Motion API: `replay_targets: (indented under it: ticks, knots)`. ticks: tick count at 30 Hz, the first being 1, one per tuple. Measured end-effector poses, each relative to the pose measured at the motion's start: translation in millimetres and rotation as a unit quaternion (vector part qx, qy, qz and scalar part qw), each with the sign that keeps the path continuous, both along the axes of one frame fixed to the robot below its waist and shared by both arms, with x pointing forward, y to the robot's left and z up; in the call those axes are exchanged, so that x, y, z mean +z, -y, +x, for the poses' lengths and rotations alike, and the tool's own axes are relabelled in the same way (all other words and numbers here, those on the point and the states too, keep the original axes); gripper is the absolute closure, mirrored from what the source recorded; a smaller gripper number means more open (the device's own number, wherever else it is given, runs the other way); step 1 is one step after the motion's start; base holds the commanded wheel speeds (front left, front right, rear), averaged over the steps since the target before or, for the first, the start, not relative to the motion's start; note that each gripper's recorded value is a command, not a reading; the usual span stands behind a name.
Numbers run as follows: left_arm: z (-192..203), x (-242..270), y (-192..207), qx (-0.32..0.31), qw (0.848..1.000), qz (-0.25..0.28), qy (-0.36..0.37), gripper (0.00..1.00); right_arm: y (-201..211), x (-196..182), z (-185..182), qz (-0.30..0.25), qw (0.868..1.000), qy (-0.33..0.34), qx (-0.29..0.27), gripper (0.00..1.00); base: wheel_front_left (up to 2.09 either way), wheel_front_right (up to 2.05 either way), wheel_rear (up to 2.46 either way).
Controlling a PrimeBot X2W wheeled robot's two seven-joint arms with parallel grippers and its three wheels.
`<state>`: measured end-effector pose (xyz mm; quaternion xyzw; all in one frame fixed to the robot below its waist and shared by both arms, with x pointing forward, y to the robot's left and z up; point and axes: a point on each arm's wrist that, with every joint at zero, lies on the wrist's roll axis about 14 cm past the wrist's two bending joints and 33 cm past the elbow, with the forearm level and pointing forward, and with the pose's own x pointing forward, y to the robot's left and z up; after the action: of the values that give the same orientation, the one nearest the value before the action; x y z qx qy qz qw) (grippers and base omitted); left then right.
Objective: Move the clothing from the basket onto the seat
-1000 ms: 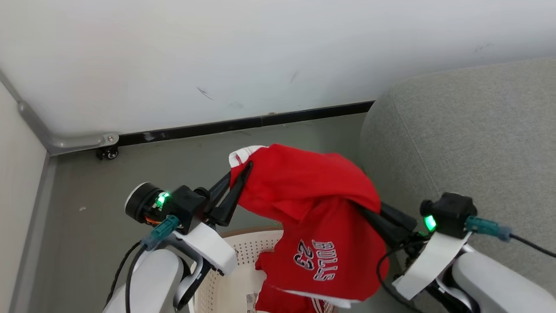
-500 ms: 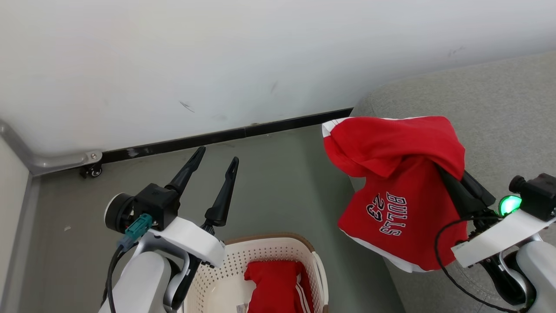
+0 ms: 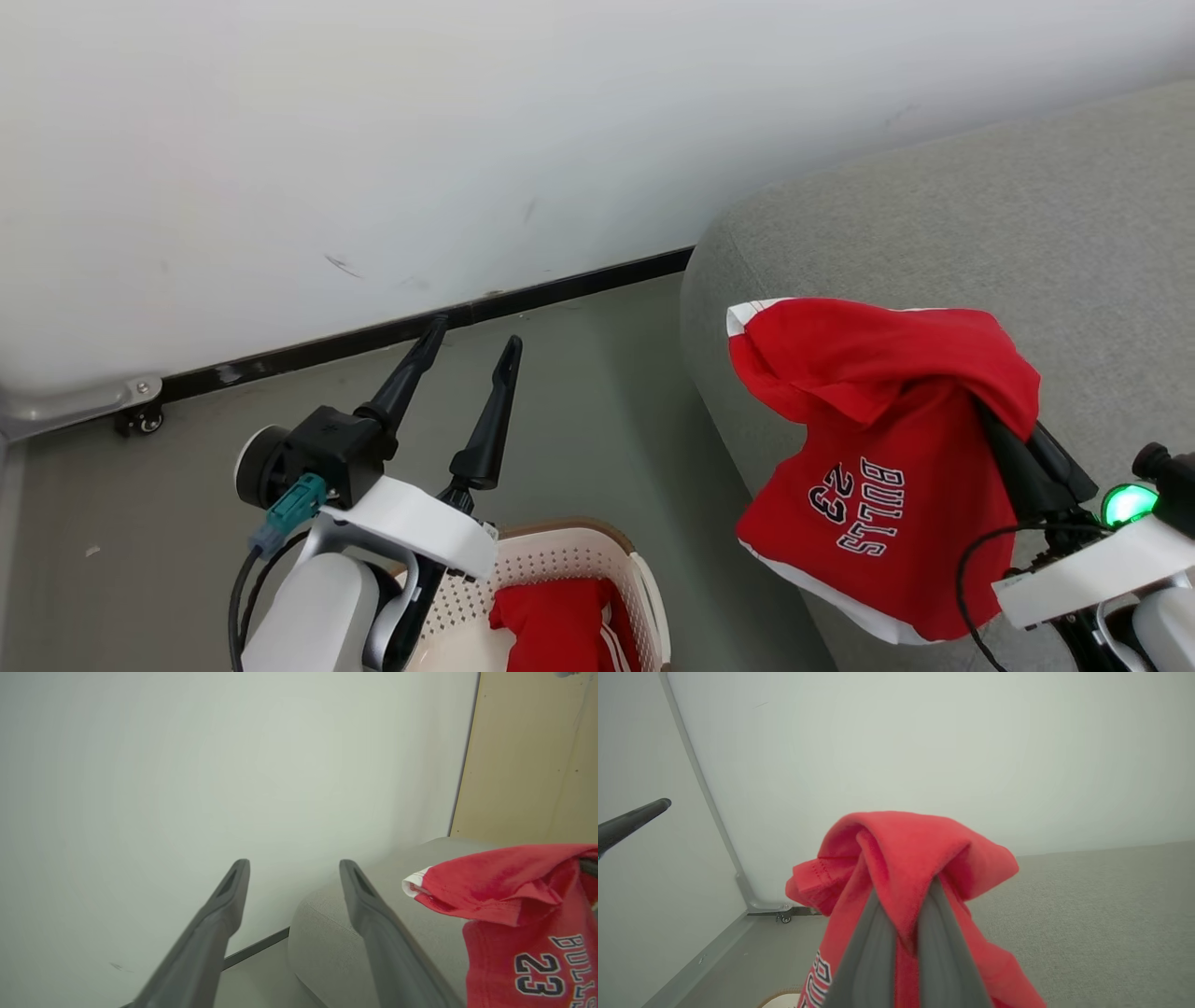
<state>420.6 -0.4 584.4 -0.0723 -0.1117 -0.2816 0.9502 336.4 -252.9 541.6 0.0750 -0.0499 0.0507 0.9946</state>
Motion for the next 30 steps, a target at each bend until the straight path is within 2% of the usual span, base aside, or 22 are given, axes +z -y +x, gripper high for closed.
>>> replay_targets:
  ticks: [12,18,25,30]
  knots:
    - [-6.7,9.6,21.9,-0.024,1.0,-0.012,0.013,0.0,14.4,-3.0,-38.0,0.021,0.998,0.012,-0.051,1.0,0.0,0.0,0.0]
    - [-9.1,10.3,26.5,-0.026,0.999,-0.012,0.018,0.0,16.2,0.9,-45.9,0.023,0.998,0.021,-0.061,1.0,0.0,0.0,0.0]
    - [-3.7,17.6,21.3,-0.013,0.999,-0.016,0.033,0.0,26.6,4.3,-41.1,0.021,0.997,0.018,-0.075,1.0,0.0,0.0,0.0]
    - [1.4,14.7,9.3,0.008,0.999,-0.014,0.035,0.0,34.2,37.0,-14.9,0.003,0.996,0.05,-0.072,1.0,0.0,0.0,0.0]
